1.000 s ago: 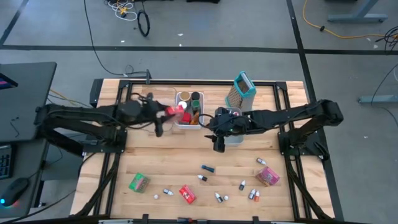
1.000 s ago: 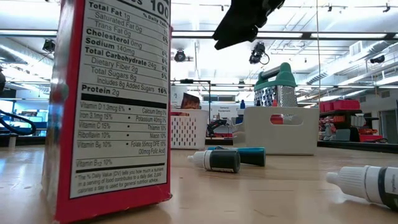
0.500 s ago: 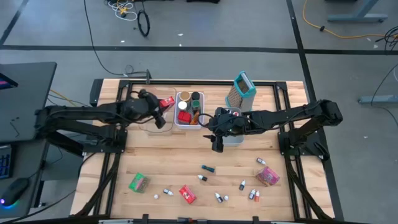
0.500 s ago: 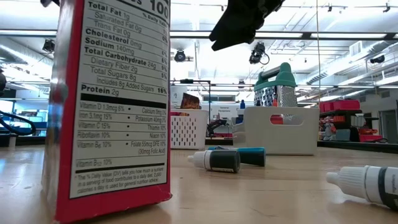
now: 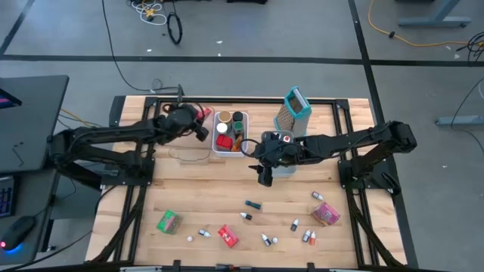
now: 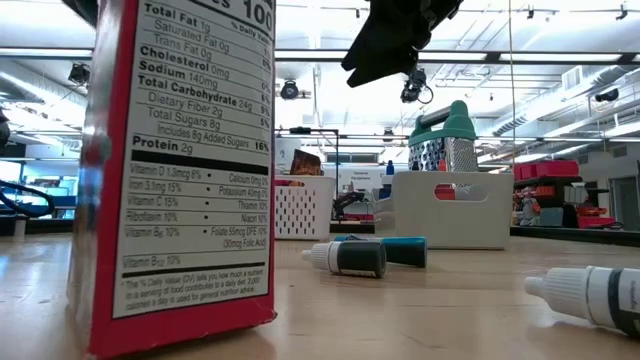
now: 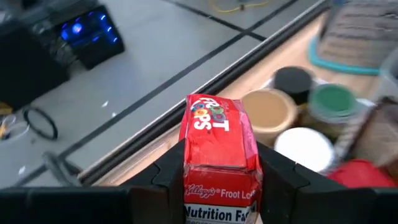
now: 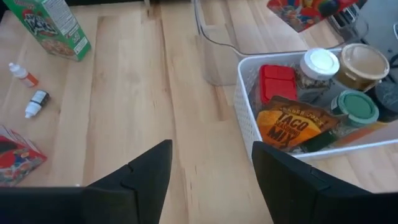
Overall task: Pick & Place Kitchen Items
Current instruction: Put the red cereal box into the transparent bin
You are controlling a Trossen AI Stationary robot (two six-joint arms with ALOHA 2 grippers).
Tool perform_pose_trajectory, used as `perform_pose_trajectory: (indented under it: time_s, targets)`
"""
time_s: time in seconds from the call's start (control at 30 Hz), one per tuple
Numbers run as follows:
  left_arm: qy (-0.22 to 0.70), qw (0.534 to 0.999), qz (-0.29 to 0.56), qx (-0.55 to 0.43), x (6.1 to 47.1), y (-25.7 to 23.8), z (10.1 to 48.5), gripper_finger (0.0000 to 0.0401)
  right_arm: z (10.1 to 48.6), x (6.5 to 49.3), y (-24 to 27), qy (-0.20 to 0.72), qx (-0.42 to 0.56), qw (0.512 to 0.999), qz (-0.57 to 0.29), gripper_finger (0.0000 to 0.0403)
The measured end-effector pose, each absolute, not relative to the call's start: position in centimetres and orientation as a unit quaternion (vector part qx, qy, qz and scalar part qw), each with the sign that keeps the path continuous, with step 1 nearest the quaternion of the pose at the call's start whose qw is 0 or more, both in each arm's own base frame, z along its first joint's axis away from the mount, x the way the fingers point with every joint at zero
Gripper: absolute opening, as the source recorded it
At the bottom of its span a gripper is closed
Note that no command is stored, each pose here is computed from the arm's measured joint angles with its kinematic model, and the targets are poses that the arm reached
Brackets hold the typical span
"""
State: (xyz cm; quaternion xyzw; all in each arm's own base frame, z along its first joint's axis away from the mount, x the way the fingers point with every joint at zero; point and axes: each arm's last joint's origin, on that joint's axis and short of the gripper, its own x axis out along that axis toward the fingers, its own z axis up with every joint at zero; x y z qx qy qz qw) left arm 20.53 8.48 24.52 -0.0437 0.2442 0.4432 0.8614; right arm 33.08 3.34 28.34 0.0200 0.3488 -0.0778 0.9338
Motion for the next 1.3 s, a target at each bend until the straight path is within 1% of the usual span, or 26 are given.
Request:
perform_pose_trajectory:
  time_s: [0.23, 0.47, 1.1, 1.2, 1.3]
  targets:
    - [0.187, 0.839, 0.502, -0.099, 18.8, 9.6, 20.1, 0.0142, 28.3, 33.1, 3.3, 0.350, 0.010, 0.933, -0.080, 0.0233]
    - [0.166, 0.791, 0.576, -0.124, 17.0, 9.3, 17.0, 0.0153, 28.3, 33.1, 3.2, 0.349, 0.001, 0.933, -0.088, 0.0233]
    - [0.195, 0.793, 0.572, -0.083, 16.8, 9.3, 16.8, 0.0155, 28.4, 33.2, 3.3, 0.342, 0.001, 0.936, -0.087, 0.0233]
    - [0.180, 0.778, 0.595, -0.092, 16.7, 9.3, 16.7, 0.0156, 28.4, 33.2, 3.3, 0.342, 0.001, 0.936, -0.087, 0.0233]
    - [0.166, 0.765, 0.613, -0.106, 16.5, 9.3, 16.6, 0.0166, 28.4, 33.2, 3.3, 0.342, -0.005, 0.936, -0.085, 0.0233]
